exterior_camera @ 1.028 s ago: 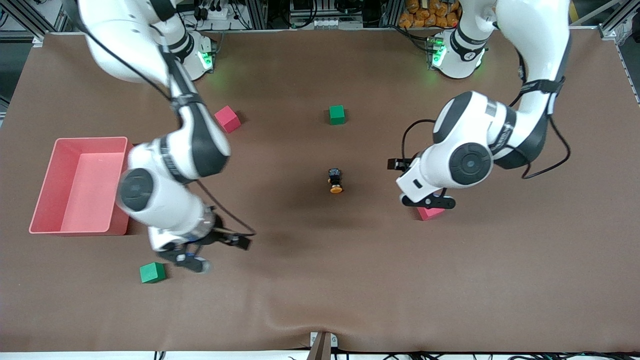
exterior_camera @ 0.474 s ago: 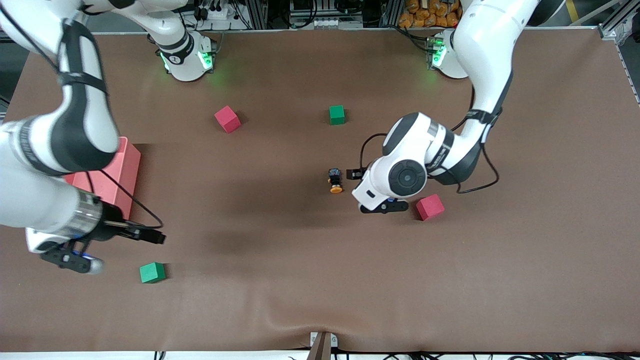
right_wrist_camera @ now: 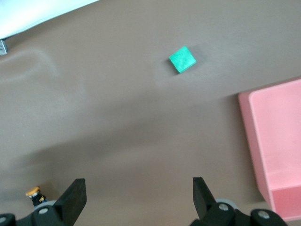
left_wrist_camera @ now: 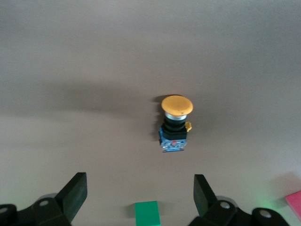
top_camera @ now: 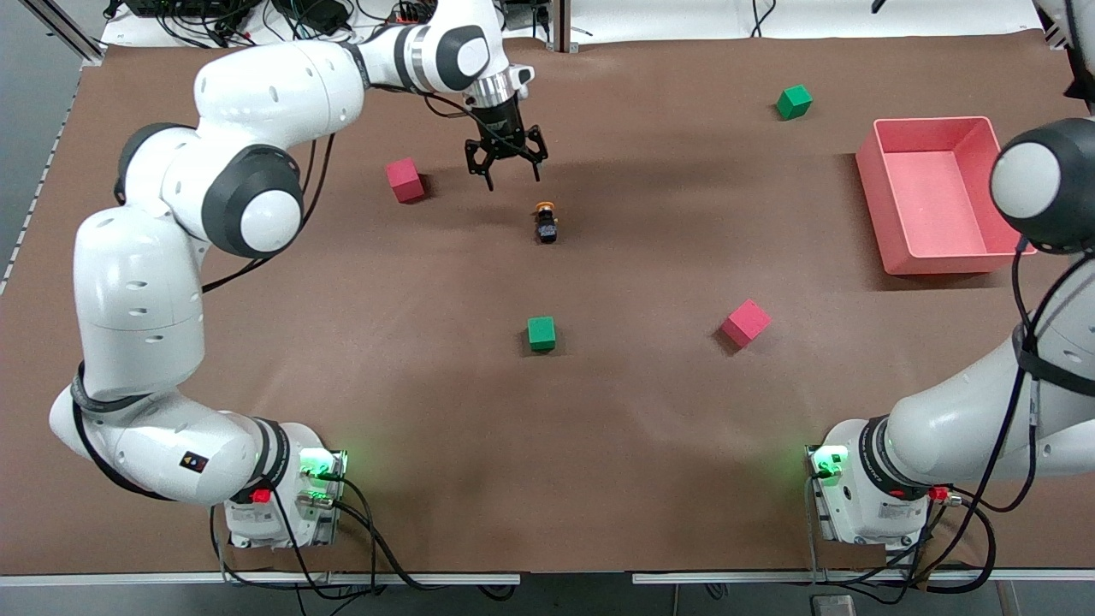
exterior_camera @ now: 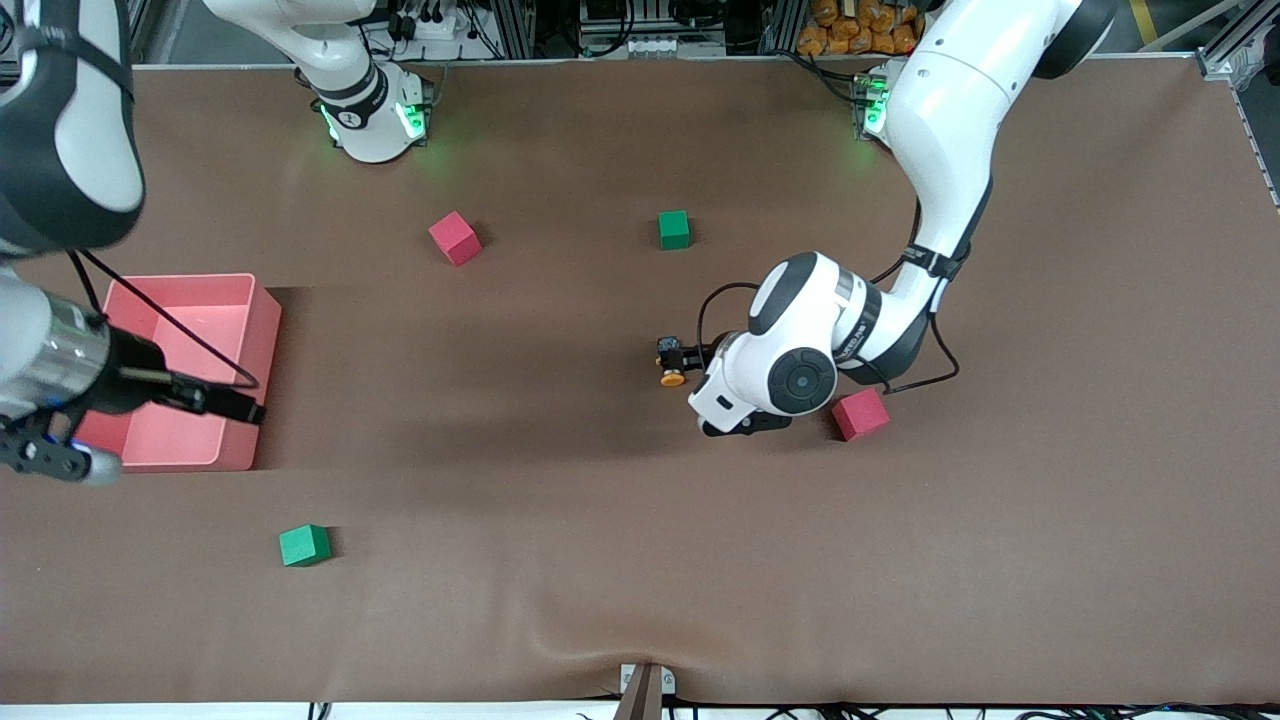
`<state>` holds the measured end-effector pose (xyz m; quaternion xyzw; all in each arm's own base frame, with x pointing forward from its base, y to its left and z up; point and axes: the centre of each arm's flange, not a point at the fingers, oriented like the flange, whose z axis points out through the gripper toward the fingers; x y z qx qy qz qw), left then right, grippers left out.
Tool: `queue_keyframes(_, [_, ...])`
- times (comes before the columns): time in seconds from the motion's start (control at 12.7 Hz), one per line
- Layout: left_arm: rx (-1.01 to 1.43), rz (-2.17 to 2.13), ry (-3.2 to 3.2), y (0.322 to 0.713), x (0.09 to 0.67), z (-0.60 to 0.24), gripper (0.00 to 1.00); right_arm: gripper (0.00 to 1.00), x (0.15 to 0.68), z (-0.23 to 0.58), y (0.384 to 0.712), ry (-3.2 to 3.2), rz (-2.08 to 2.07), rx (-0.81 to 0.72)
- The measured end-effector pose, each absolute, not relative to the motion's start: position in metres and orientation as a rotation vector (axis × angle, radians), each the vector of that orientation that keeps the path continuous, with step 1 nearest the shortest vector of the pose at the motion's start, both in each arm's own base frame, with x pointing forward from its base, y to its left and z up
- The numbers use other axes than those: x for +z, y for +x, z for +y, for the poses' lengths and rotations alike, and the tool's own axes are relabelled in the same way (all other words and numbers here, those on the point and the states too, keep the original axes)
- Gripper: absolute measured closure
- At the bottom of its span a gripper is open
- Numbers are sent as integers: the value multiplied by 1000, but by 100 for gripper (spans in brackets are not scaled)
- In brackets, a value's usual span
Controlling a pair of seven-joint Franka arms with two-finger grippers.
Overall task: Place and upright button with both arms
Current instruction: 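Grasp the button with the left gripper while the right gripper withdraws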
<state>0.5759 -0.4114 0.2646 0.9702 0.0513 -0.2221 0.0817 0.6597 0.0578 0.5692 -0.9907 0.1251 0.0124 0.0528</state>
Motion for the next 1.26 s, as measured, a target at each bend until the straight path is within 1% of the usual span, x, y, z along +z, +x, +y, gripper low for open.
queue_keyframes(0.32, [-637, 168, 2895, 569, 242, -441, 0, 0, 610, 64, 595, -3047, 365, -25])
queue_keyframes(0.47, [-639, 163, 2895, 565, 230, -449, 0, 0, 616, 58, 577, -3050, 378, -38])
queue_keyframes(0.87, [-665, 158, 2901, 556, 201, -458, 3, 0, 624, 45, 558, -3058, 358, -41])
queue_keyframes(1.11, [-674, 158, 2904, 552, 189, -461, 5, 0, 623, 41, 557, -3061, 346, -36])
queue_keyframes(1.26, [-685, 160, 2907, 549, 182, -463, 10, 0, 621, 40, 556, -3067, 315, -26])
